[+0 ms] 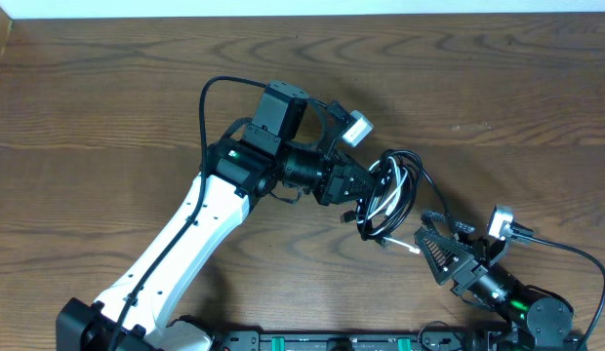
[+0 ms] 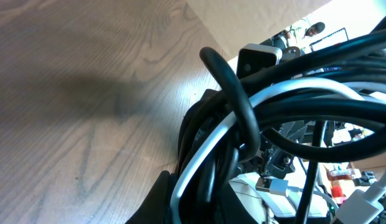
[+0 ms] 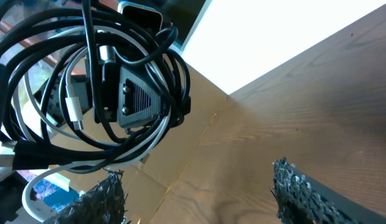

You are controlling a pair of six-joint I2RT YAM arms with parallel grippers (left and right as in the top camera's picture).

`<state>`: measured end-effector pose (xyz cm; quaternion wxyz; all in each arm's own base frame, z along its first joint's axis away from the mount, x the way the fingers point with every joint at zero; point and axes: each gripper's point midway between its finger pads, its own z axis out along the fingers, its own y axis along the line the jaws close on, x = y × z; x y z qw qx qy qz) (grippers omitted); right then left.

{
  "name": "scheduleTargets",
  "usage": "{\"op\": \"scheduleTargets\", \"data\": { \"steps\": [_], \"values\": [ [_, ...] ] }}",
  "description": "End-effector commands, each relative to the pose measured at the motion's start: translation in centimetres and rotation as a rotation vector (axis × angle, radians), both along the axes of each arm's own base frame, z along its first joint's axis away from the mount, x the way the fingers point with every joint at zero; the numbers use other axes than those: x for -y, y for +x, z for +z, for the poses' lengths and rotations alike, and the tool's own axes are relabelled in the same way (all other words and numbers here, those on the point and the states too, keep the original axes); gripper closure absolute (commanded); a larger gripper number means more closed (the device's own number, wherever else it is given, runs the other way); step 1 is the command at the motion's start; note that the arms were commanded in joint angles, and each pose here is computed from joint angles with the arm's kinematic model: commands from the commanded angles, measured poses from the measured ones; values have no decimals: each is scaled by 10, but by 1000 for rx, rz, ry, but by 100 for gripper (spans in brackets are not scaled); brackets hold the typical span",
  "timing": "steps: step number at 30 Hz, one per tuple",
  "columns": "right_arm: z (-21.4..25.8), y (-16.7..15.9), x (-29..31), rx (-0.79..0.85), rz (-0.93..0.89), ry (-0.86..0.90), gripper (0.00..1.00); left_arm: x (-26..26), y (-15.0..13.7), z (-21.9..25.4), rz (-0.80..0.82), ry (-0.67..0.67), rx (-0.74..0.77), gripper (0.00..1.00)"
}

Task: Untangle cables
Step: 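Move the held bundle toward the right gripper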

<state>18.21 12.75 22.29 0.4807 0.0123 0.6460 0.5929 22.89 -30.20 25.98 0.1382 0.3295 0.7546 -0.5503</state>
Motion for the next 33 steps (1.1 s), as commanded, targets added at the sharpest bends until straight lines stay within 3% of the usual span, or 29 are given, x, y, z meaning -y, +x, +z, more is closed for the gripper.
{"op": "scheduleTargets", "data": {
  "steps": [1,4,9,17,27,33],
  "values": [
    [1,2,3,20,-26,-7,27,0,0,6,-24,-24,57,92],
    [-5,11,9,-6,-79,-13,33,-8,28,-17,195,132,-41,92],
    [-29,26,22,-138,-176,3,28,-28,66,-44,570,311,-181,92],
    [-35,27,22,-166,-182,2,23,-48,94,-59,778,498,80,93],
    [-60,29,25,-245,-202,-48,21,-43,117,-37,733,542,463,93],
    [-60,30,26,-220,-212,-77,18,-68,143,-20,885,619,616,93]
  ]
}}
